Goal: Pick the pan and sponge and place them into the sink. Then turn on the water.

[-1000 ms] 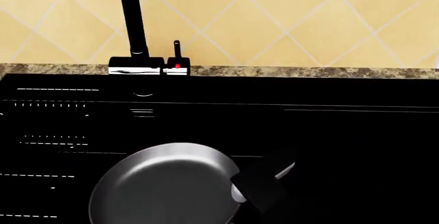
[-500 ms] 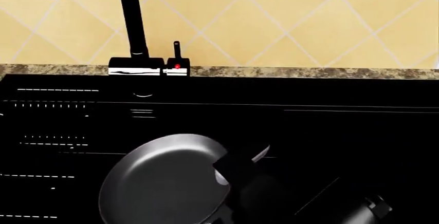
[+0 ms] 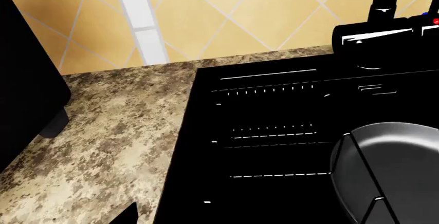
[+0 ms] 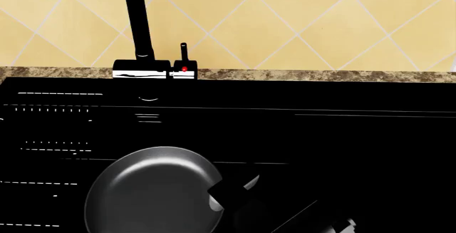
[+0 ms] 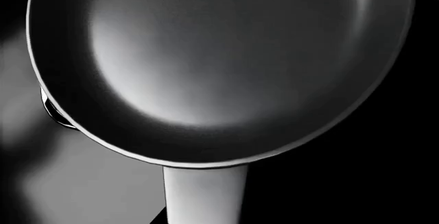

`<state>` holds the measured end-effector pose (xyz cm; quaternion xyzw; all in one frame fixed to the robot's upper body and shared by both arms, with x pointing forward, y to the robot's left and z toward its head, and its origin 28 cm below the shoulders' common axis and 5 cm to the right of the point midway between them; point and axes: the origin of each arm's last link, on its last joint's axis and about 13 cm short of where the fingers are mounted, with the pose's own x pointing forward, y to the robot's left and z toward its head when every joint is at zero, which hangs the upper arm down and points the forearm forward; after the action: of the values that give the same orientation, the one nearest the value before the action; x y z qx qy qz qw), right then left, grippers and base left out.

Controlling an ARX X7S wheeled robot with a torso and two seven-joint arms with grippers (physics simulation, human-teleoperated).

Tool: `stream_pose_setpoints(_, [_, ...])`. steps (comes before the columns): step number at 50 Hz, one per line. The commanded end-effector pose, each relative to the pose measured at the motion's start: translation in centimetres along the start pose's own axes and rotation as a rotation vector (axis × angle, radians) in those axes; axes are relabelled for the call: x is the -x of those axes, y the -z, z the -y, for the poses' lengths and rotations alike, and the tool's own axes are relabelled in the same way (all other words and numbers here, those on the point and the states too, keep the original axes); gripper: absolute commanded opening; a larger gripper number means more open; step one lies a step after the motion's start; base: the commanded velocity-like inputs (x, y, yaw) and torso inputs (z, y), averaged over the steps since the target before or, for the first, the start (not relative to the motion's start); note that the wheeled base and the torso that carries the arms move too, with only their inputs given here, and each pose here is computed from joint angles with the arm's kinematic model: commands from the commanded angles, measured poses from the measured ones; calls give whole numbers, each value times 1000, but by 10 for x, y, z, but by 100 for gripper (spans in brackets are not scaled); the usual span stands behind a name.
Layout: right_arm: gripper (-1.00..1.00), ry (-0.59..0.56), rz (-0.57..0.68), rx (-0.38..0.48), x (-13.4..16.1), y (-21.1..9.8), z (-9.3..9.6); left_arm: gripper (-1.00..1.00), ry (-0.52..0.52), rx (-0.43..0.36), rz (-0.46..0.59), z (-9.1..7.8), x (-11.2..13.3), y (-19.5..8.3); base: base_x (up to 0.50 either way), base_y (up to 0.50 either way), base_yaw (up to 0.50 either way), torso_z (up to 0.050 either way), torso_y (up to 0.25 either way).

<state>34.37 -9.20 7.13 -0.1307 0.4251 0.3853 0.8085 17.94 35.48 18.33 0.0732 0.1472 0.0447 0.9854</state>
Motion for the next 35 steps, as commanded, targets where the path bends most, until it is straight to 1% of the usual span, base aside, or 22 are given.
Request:
stream_pose_setpoints(1, [-100,-54,51,41,-19,-16,-10,100,-28,18,-11,-16,1,5,0,4,9,0,0])
stream_pose_setpoints(8, [-100,-50,29,25,-16,-13,-9,100,-26,16,-11,-18,2,6,5,5,10,0,0])
stream_pose_setpoints(9, [100,-50,31,21,-16,-13,-9,100,-25,17,-11,-19,2,6,16,5,9,0,0])
stream_pose_setpoints(18, [100,-33,45,11,-9,-14,-8,100,-24,15,-9,-29,6,4,0,0,0,0,0])
stream_pose_setpoints(22, [100,-35,49,8,-9,-13,-9,100,-21,13,-7,-31,6,4,0,0,0,0,0])
stream_pose_setpoints(24, [100,-33,46,7,-8,-13,-9,100,-20,11,-7,-29,7,4,0,0,0,0,0])
stream_pose_setpoints(29, [100,-10,59,7,5,-15,-12,100,-18,12,-7,-44,17,8,0,0,0,0,0])
stream_pose_setpoints(32, [100,-12,68,-9,14,-14,-17,100,-16,10,-6,-48,20,9,0,0,0,0,0])
stream_pose_setpoints(33, [100,-11,67,-8,16,-14,-18,100,-16,10,-6,-44,18,8,0,0,0,0,0])
stream_pose_setpoints(34, [100,-11,68,-12,22,-14,-21,100,-15,6,-8,-29,9,6,0,0,0,0,0])
stream_pose_setpoints(35, [100,-9,68,-9,25,-14,-23,100,-16,4,-9,-22,4,4,0,0,0,0,0])
